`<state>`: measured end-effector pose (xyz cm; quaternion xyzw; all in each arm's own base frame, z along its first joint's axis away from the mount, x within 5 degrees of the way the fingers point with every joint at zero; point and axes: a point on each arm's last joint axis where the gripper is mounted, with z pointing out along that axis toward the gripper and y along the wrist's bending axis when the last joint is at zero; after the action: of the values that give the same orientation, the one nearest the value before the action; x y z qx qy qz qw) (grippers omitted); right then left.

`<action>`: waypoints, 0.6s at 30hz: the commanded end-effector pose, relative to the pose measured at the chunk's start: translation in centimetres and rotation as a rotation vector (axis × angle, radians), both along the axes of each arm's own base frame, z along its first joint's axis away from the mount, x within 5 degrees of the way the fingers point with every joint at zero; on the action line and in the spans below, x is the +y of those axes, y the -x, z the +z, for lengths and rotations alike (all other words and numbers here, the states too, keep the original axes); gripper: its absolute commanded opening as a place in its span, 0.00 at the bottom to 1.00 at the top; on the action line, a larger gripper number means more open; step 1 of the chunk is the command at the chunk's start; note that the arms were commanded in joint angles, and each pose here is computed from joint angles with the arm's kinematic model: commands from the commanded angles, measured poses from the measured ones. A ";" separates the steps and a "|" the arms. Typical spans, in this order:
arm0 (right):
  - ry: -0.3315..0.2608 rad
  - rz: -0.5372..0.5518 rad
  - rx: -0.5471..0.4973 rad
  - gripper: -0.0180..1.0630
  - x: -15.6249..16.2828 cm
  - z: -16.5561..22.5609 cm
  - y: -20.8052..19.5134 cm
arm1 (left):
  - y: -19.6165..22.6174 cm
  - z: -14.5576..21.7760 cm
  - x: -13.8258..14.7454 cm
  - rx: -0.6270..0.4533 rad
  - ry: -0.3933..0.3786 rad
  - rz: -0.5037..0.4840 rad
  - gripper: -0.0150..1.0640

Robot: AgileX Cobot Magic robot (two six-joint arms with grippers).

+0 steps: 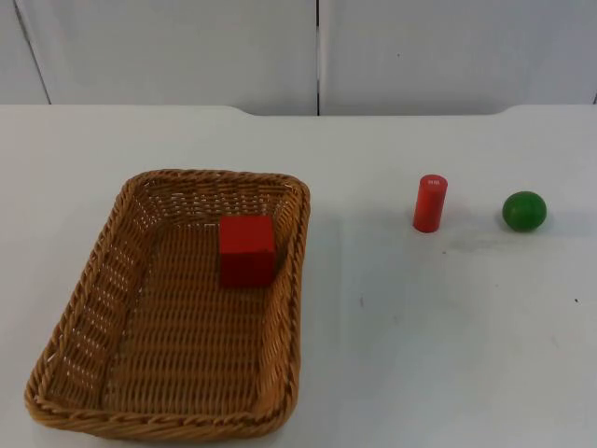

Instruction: Pick up the basket with the left hand and place the object to the left of the red cylinder into the basket with the right hand.

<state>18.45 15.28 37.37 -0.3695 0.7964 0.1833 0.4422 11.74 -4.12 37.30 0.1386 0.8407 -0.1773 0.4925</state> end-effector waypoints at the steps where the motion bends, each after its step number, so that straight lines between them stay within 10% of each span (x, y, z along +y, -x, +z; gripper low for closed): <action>1: -0.024 -0.019 -0.011 0.71 -0.6 0.0 0.5 | 0.7 0.1 -0.2 -0.011 0.013 -0.018 0.99; 18: -0.081 -0.070 -0.026 0.71 -3.1 -2.8 3.6 | 7.0 -1.0 -0.2 -0.125 -0.014 -0.090 0.99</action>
<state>15.27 12.72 34.65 -0.3371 0.8002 0.1922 0.4573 5.36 -4.37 37.04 0.1843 0.8030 -0.1854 0.5356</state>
